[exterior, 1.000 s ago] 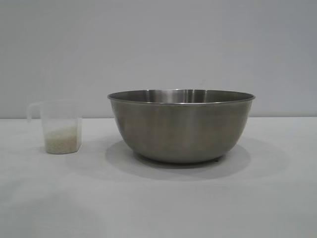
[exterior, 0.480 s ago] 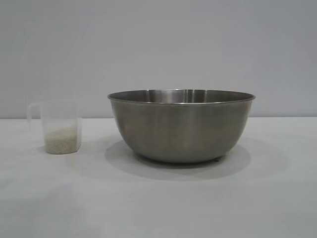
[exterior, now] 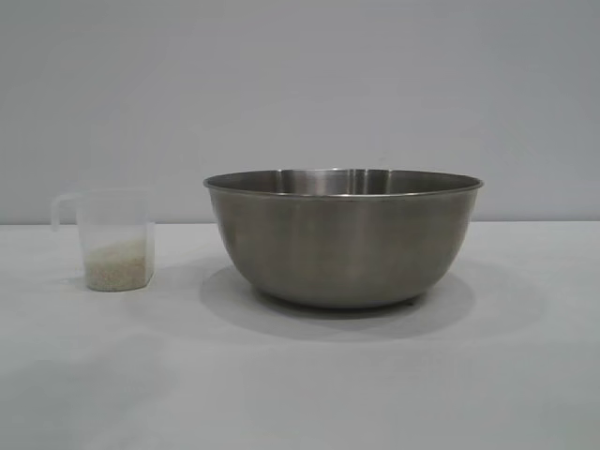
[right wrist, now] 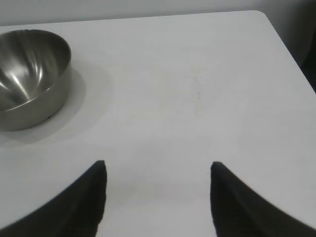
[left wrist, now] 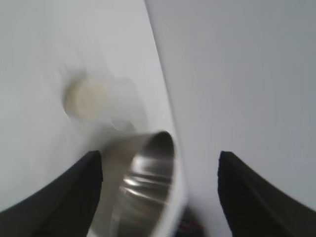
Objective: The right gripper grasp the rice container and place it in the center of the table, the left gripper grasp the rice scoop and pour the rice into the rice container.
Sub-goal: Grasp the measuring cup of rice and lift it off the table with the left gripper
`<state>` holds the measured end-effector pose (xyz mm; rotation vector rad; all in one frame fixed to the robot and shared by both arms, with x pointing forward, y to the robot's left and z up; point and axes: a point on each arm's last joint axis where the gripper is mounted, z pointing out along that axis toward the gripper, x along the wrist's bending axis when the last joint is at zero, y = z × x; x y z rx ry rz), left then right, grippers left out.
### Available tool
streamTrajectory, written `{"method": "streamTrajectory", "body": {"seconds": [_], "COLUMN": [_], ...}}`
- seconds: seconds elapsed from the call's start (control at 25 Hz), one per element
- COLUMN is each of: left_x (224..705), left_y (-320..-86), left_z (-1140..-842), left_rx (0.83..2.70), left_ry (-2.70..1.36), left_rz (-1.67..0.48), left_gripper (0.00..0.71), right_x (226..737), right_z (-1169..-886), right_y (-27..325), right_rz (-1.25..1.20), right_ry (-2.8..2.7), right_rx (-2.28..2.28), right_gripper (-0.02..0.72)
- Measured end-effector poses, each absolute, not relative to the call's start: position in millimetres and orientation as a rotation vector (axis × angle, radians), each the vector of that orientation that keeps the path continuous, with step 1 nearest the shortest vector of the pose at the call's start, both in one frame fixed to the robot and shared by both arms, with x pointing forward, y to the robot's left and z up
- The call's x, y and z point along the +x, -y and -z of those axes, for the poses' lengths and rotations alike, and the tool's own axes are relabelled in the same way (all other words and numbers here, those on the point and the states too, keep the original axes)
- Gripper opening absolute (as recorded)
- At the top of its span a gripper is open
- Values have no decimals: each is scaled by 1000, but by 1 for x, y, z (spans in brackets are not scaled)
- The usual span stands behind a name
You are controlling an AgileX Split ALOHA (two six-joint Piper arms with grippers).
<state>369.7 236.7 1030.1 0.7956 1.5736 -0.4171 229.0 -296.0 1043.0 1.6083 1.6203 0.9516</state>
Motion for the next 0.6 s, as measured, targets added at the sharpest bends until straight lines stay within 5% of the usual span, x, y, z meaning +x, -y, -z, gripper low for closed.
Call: {"method": "streamTrajectory", "body": {"seconds": [0.28, 0.6], "left_x": [350, 356], "left_y": [-223, -249], "left_z": [-1024, -992], "left_rx": [1545, 2052], "left_ry": [-985, -959], "left_rz": [45, -383], "left_gripper": [436, 436], "right_x": [229, 229], "right_z": [-1043, -1043], "right_y": [296, 296], "right_rz": [-952, -952], "right_ry": [-1620, -1620], "right_rx": [1608, 1608], "right_gripper": [387, 387]}}
